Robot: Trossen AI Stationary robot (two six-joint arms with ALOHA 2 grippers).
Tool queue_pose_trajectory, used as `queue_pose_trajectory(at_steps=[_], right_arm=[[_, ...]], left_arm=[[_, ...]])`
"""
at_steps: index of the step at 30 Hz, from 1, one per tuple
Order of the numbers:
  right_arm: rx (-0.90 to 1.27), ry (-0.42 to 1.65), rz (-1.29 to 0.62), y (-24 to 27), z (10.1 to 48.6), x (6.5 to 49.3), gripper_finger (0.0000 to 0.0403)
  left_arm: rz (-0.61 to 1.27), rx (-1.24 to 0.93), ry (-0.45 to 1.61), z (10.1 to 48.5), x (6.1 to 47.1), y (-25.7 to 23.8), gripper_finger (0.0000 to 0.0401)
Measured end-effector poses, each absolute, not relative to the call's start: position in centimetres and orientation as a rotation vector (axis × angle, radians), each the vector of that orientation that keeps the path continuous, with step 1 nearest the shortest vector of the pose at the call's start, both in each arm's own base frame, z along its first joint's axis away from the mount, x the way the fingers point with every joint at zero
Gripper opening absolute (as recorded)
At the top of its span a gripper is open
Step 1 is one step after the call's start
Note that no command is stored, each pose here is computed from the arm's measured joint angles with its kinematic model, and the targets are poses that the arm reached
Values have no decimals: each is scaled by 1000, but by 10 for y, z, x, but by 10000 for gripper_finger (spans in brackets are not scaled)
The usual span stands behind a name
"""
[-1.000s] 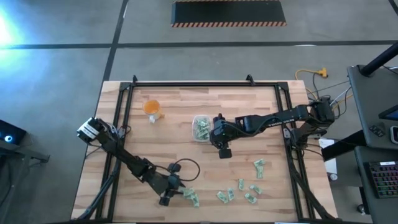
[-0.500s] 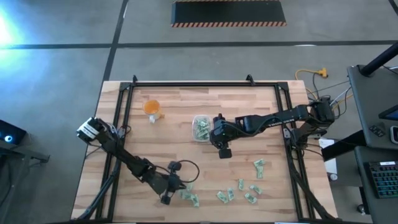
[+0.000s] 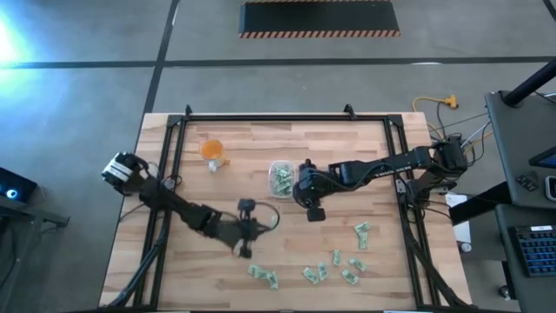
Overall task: Pick and place Stevia / Truvia into bins
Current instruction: Put the stevia packet into the bin
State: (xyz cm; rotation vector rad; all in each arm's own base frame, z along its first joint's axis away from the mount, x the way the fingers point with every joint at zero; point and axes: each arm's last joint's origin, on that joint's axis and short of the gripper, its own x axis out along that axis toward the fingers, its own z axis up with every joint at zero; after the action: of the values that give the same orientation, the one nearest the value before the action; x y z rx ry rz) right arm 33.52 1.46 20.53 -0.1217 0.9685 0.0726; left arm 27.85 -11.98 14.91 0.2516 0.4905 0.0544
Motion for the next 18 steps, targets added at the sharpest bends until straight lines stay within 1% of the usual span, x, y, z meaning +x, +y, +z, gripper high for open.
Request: queue_pose_trajectory(at_steps=[4, 8, 13, 18], right_arm=[[-106, 1022, 66, 15, 202, 331, 121], [-90, 1060, 54, 14, 200, 328, 121], [-85, 1097, 48, 14, 197, 324, 120], [-73, 1120, 41, 15, 191, 320, 120]], left_arm=[[144, 282, 519, 147, 290, -83, 0], [175, 286, 532, 149, 300, -50, 0], [203, 344, 504, 162, 305, -30, 0], [267, 356, 529, 166, 302, -6, 0]])
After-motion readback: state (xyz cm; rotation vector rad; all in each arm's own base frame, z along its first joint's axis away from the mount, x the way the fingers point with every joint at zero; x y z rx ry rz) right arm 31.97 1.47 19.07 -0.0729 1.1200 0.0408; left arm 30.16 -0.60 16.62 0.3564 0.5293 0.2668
